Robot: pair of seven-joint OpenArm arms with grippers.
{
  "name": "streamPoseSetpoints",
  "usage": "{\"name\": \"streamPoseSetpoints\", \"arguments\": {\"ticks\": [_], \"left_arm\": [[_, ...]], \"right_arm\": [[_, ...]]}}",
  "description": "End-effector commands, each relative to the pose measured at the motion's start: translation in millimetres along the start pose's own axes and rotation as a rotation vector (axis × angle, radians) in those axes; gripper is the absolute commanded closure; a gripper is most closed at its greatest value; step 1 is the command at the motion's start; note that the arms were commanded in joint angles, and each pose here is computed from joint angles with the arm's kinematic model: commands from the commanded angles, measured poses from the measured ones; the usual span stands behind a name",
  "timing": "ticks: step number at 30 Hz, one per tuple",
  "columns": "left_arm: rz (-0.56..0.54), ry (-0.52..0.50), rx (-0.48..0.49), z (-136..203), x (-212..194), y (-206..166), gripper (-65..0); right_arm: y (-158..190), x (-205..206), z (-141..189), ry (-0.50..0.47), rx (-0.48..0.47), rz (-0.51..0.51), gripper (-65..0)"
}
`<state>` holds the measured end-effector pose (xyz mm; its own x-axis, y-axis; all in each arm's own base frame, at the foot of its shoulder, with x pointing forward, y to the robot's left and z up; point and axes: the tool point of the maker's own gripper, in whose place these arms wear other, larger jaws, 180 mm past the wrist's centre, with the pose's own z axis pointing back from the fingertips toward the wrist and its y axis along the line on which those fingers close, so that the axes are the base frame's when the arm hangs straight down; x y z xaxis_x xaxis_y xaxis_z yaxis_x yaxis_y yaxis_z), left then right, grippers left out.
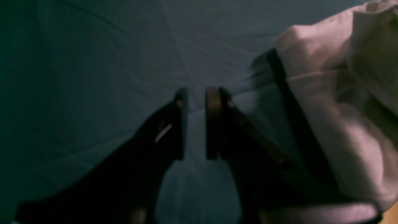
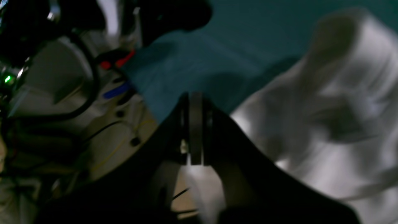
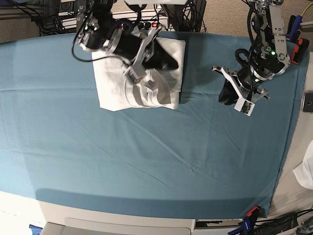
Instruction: Fold the T-shirt properly
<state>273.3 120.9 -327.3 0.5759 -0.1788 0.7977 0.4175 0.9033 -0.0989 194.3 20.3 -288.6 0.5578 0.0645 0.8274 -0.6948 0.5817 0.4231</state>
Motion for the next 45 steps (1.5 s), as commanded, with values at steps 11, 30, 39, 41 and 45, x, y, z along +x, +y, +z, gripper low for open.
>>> {"name": "streamPoseSetpoints", "arguments": {"ticks": [11, 30, 39, 41, 45], "left_arm": [[0.000, 0.020, 0.079, 5.6, -8.1, 11.8, -11.7], [0.341, 0.136, -0.125, 21.3, -66.1, -48.6, -30.8], [0.468, 0.111, -0.295, 25.9, -63.5, -93.6, -30.8], [0.476, 0.106, -0.301, 25.6, -62.3, -95.7, -30.8], [0.467, 0.120, -0.342, 23.7, -62.4, -110.2, -30.8]], "right_arm": [[-136.3, 82.0, 102.0, -0.229, -0.523, 0.119, 0.0], [-242.0, 50.0, 119.4, -0.169, -0.533, -0.219, -24.7], [-244.4, 33.0, 79.2, -0.030, -0.394, -0.278, -24.6], [-238.3, 30.1, 66.2, 0.011, -0.363, -0.263, -24.6], [-226.8, 21.6, 45.1, 0.095, -0.326, -0.218, -24.6]]}}
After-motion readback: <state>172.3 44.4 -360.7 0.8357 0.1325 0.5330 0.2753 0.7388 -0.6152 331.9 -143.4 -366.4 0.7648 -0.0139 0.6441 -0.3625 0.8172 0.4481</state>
